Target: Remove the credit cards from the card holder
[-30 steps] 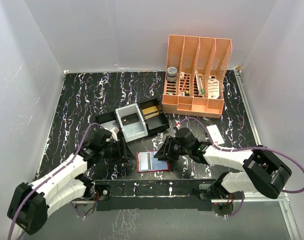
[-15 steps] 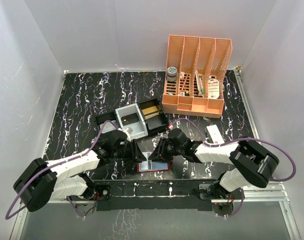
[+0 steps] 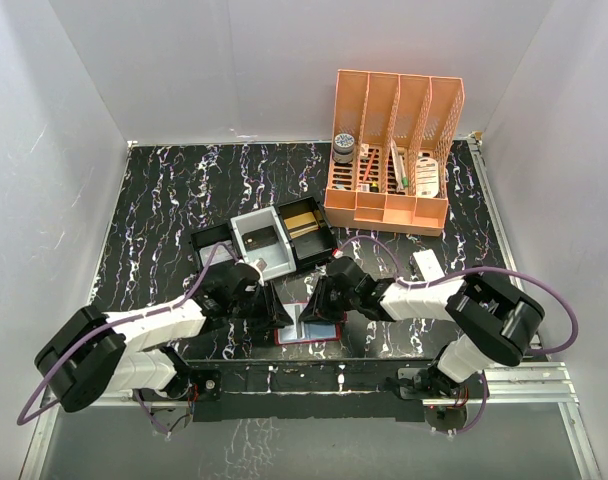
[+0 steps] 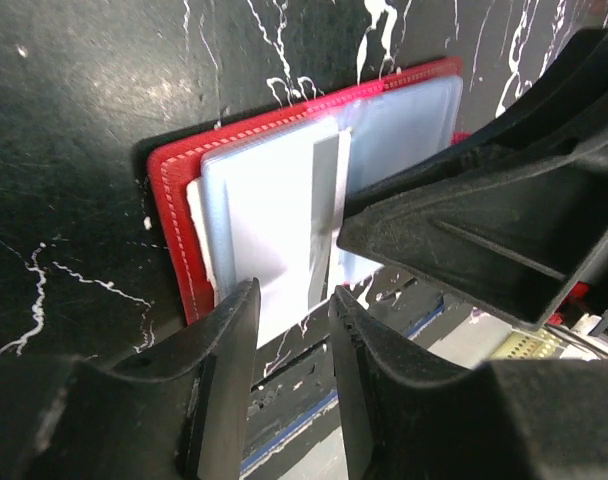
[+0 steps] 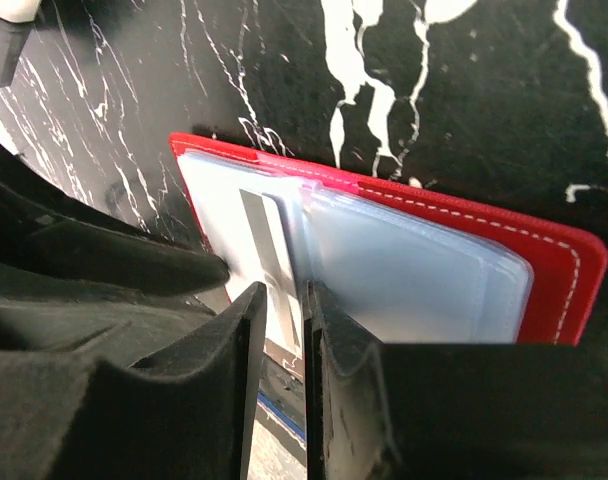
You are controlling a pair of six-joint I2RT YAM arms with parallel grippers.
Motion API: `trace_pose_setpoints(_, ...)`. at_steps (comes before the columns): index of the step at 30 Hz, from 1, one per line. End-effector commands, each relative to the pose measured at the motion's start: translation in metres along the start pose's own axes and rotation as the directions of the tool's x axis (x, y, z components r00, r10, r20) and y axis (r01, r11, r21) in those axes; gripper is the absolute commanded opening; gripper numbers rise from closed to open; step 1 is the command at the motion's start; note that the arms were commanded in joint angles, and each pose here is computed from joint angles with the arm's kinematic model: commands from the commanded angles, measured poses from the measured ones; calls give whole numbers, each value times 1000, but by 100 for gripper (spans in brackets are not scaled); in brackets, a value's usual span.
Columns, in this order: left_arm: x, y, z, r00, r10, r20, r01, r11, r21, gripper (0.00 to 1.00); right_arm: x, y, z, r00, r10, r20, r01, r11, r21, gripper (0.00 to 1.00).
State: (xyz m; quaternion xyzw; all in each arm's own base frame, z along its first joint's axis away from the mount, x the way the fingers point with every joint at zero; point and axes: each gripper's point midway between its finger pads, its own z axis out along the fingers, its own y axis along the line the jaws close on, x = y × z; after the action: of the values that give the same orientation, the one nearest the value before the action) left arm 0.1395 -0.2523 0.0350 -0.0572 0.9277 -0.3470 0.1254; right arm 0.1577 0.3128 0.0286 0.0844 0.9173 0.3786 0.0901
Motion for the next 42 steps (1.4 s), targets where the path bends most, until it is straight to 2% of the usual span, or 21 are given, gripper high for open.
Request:
trace_pose_setpoints(1, 9, 14, 1, 1000, -7, -14, 7, 999, -45, 33, -15, 3, 3, 997, -52, 66, 48, 997, 53, 20)
trace_pose_setpoints(10, 11, 32, -6, 1000, 6, -23, -10, 988, -155, 30, -3, 11, 4, 999, -35, 25, 36, 998, -51, 20)
trace_pose_setpoints(15, 12, 26, -5, 999, 9, -38, -15, 988, -152, 28, 0, 4, 8, 1000, -30, 3, 30, 999, -18, 20)
trace_pose_setpoints(24, 25, 43, 7, 995, 3, -97, -26, 972, -233, 19, 3, 17, 5, 999, -47, -13, 46, 995, -90, 20)
trace_pose_setpoints(27, 27, 48, 7, 994, 9, -110, -37, 966, -258, 15, 4, 17, 5, 998, -53, -17, 51, 994, -97, 17)
trace_pose_setpoints(33, 23, 53, 5, 995, 18, -95, -46, 953, -300, 14, 0, 26, -6, 997, -80, 8, 80, 987, -138, 0)
trace_pose_setpoints(42, 15, 56, 3, 995, 46, -83, -73, 932, -354, 11, -7, 28, -17, 997, -68, 34, 73, 982, -176, 0)
